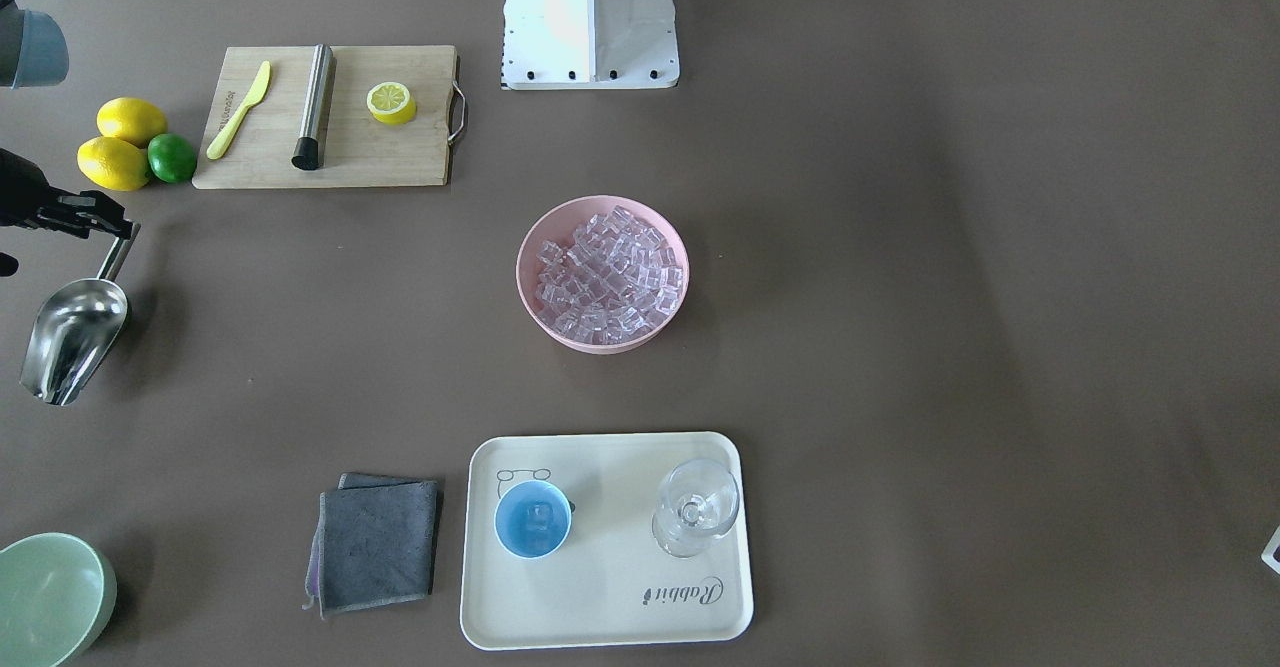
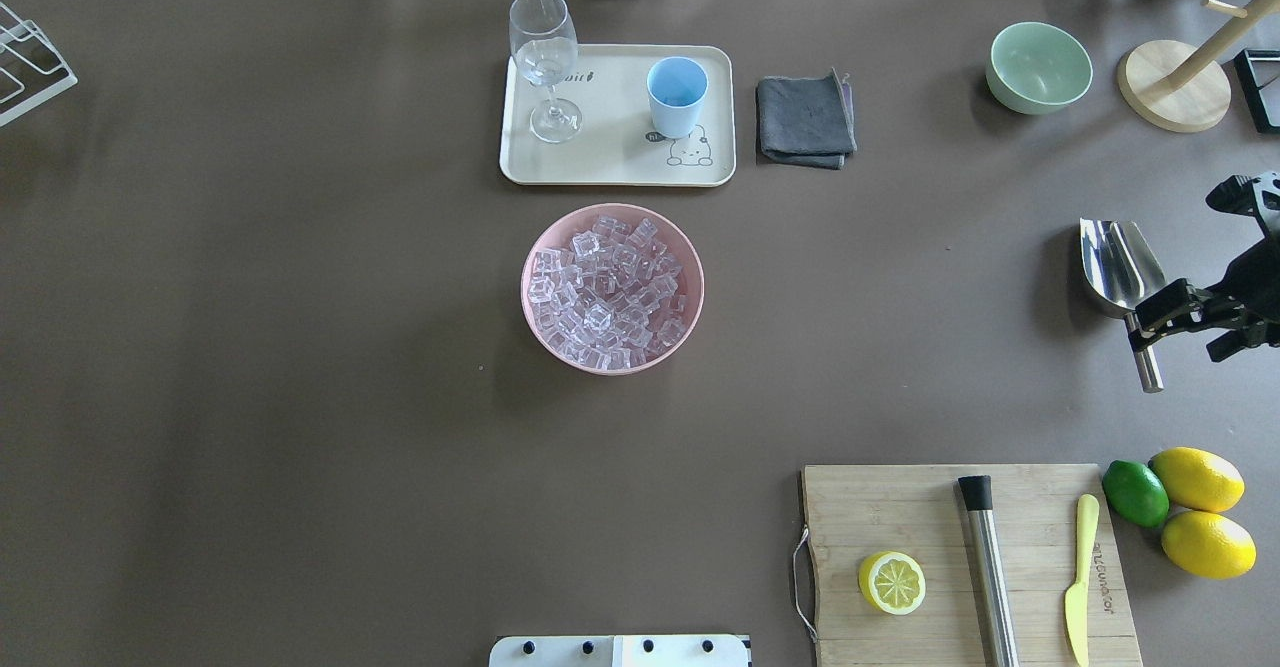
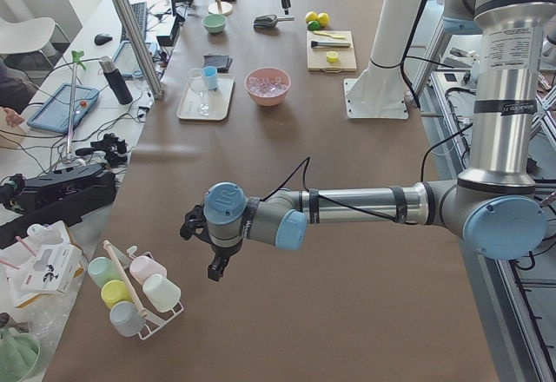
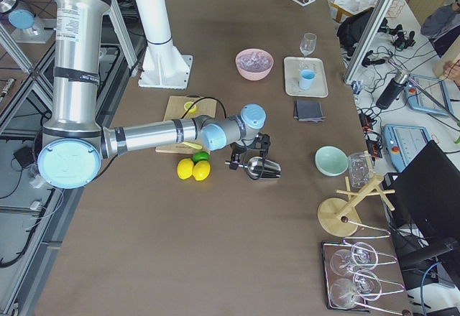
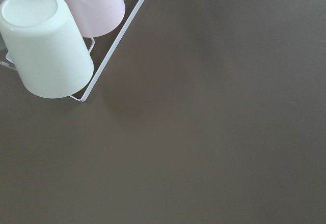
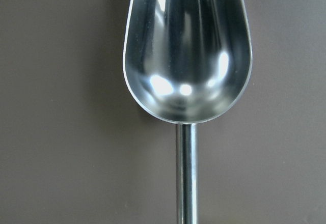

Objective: Put ice in cup with scoop

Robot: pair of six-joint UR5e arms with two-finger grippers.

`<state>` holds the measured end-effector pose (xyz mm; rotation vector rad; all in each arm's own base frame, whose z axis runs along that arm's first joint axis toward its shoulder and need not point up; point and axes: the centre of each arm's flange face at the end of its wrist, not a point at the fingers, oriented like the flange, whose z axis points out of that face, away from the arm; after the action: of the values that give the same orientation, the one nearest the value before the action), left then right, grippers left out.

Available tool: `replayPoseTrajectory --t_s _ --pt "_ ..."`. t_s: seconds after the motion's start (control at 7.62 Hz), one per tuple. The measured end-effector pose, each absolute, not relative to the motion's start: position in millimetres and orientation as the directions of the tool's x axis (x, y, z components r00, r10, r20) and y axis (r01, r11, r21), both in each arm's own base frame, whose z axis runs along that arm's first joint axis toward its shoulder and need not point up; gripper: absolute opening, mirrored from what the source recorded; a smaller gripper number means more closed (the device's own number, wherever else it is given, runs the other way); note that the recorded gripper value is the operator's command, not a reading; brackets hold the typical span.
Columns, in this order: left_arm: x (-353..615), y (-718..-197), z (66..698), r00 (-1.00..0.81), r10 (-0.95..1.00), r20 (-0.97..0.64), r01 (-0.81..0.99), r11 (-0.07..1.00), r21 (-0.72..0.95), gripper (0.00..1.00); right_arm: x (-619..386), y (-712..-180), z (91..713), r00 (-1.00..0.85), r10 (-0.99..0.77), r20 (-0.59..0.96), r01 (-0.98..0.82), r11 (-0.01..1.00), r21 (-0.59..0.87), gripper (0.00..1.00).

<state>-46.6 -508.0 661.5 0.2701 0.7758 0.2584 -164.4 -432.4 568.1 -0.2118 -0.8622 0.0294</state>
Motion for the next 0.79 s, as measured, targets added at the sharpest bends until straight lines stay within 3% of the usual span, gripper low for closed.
replayPoseTrajectory --t_s 0.53,0.79 --pt "-43.9 -507.8 658.9 0.684 0.329 -0.651 -0.131 0.933 0.334 0.99 -65.4 -450.6 522.4 0.674 0.02 0.738 0.074 0.993 -0.094 1.0" --pt "-43.5 -507.2 657.8 0.682 0.33 -0.653 -0.131 0.933 0.335 0.99 -2.1 -453.3 530.5 0.687 -0.083 0.721 0.12 0.993 0.0 1.0"
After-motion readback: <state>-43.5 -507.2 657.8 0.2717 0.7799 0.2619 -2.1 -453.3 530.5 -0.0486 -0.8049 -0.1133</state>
